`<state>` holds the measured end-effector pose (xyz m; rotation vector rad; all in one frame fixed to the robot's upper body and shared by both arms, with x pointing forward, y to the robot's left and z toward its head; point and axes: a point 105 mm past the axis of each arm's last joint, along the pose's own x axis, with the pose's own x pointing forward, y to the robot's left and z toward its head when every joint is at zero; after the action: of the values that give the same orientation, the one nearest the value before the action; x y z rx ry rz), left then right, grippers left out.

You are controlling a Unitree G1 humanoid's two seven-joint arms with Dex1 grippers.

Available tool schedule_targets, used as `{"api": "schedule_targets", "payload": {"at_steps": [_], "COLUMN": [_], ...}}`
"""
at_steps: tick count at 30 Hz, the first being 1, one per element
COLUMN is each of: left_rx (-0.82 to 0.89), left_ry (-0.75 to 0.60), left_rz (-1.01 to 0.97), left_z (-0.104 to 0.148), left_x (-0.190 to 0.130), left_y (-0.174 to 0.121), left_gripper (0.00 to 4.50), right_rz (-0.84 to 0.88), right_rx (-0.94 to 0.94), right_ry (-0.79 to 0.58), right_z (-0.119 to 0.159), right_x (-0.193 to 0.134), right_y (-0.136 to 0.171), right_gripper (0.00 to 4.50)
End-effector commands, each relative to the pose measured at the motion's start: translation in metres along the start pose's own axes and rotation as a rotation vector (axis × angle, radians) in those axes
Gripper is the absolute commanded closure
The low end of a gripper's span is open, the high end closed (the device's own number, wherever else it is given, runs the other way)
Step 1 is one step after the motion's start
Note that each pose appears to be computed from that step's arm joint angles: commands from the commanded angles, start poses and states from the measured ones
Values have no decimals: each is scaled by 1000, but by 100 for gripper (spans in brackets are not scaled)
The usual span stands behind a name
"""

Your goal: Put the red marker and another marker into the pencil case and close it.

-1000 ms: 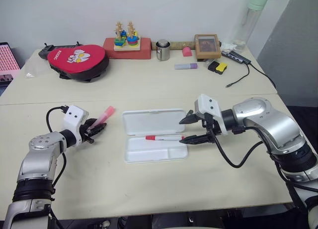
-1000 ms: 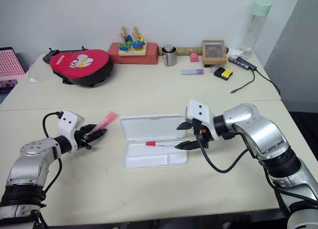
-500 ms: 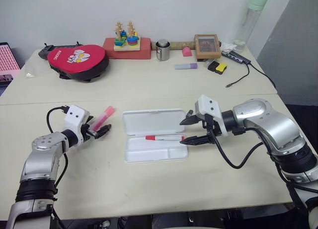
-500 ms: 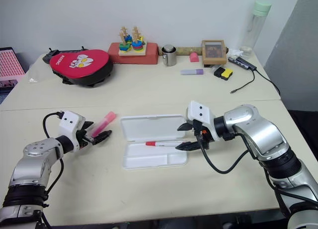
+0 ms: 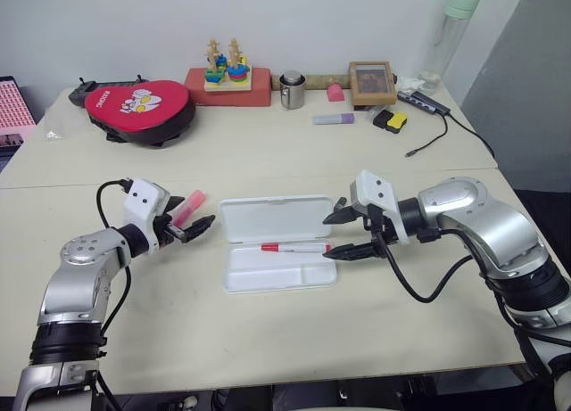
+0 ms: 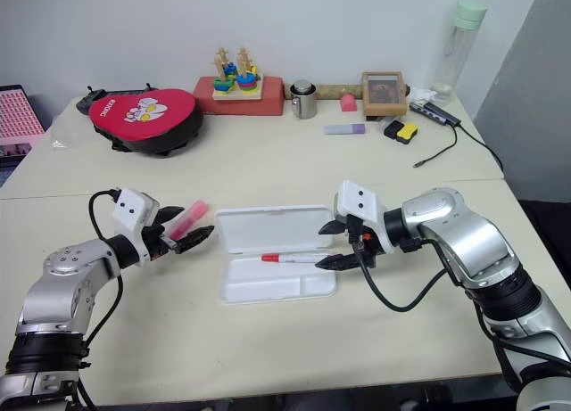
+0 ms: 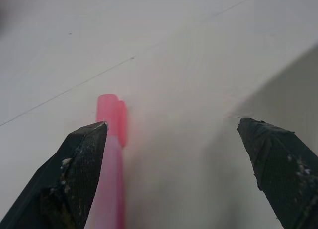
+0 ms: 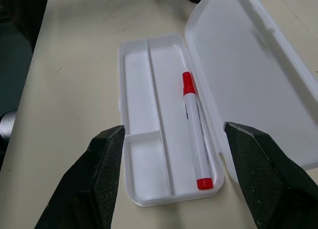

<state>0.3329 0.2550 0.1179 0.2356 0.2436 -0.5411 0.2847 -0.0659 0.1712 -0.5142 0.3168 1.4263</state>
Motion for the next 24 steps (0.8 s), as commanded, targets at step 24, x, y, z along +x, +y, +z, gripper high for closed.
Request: {"api": "schedule_targets", "payload": {"at_steps": [24], "left_rx": [-24], "left_ry": [-1], "left_rz": [69], "left_z": [-6], "left_x": [-5], "left_y": [13], "left_gripper": [2], "right_rz": [-10], "right_rx": [-44], "right_ry": [-16], "right_z": [9], "right_x": [-3], "right_y": [2], "right_gripper": [117]}}
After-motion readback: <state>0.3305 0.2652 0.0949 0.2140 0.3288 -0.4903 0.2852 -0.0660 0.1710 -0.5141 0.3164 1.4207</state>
